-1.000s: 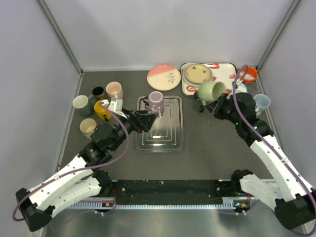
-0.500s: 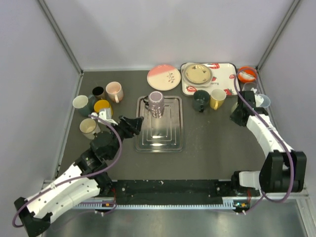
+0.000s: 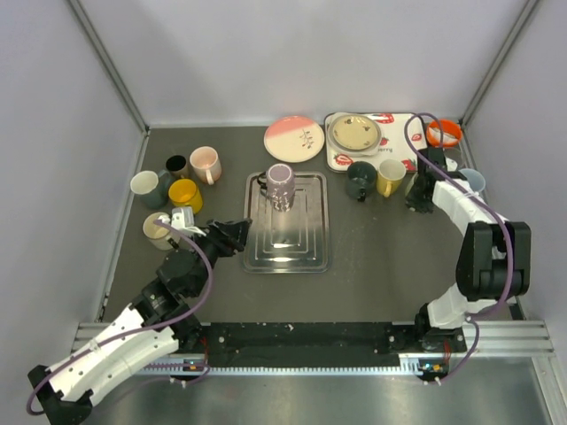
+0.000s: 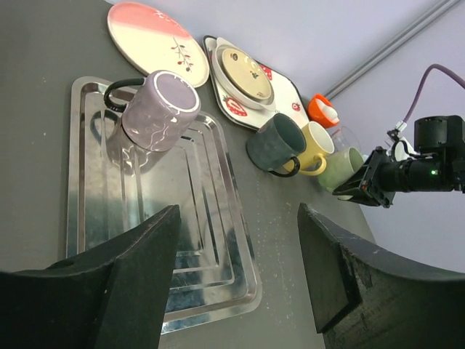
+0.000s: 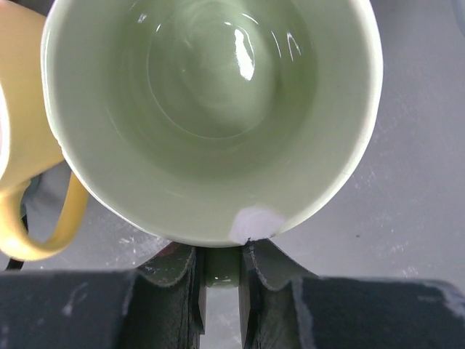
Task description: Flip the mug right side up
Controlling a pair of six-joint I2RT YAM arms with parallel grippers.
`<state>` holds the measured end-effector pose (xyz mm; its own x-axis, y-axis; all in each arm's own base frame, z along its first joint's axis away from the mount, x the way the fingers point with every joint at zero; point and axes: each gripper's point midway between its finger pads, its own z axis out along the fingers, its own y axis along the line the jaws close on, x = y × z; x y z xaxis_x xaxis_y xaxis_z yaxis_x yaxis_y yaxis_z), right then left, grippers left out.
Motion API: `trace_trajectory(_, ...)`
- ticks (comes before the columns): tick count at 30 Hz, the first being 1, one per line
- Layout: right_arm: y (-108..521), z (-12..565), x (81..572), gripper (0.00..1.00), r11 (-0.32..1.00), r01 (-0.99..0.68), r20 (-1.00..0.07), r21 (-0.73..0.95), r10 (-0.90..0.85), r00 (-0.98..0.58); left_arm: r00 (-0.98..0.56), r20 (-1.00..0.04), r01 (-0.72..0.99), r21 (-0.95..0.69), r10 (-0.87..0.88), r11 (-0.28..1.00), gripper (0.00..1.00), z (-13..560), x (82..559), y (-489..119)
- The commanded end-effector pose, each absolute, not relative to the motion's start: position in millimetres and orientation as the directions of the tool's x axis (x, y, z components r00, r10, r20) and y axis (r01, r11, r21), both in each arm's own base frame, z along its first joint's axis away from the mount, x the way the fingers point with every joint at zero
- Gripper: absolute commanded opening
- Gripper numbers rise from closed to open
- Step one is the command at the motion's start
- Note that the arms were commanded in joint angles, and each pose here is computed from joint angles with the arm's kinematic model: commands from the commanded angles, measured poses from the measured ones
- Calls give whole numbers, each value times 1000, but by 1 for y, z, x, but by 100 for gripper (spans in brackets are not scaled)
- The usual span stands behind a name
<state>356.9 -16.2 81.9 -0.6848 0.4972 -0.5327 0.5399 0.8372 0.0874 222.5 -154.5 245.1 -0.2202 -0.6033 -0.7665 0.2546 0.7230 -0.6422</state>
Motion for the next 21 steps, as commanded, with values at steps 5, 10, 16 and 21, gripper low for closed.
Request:
trace_trajectory(5, -28, 95, 404, 0, 859, 507, -620, 65, 433, -654, -209, -789, 250, -614, -577, 749, 70, 241, 230, -157)
trace_trajectory(10, -27, 92, 414, 0, 864, 500, -613, 61, 427, -664, -224, -798, 243, -602, -560, 760, 72, 235, 232, -160)
trace_trajectory(16, -24, 90, 410, 43, 863, 500, -594, 73, 440, -673, -245, -807, 236, -587, -538, 774, 75, 227, 234, -164)
trace_trajectory(21, -18, 106, 381, 53, 839, 527, -601, 137, 493, -629, -267, -824, 210, -556, -499, 804, 78, 221, 242, -170)
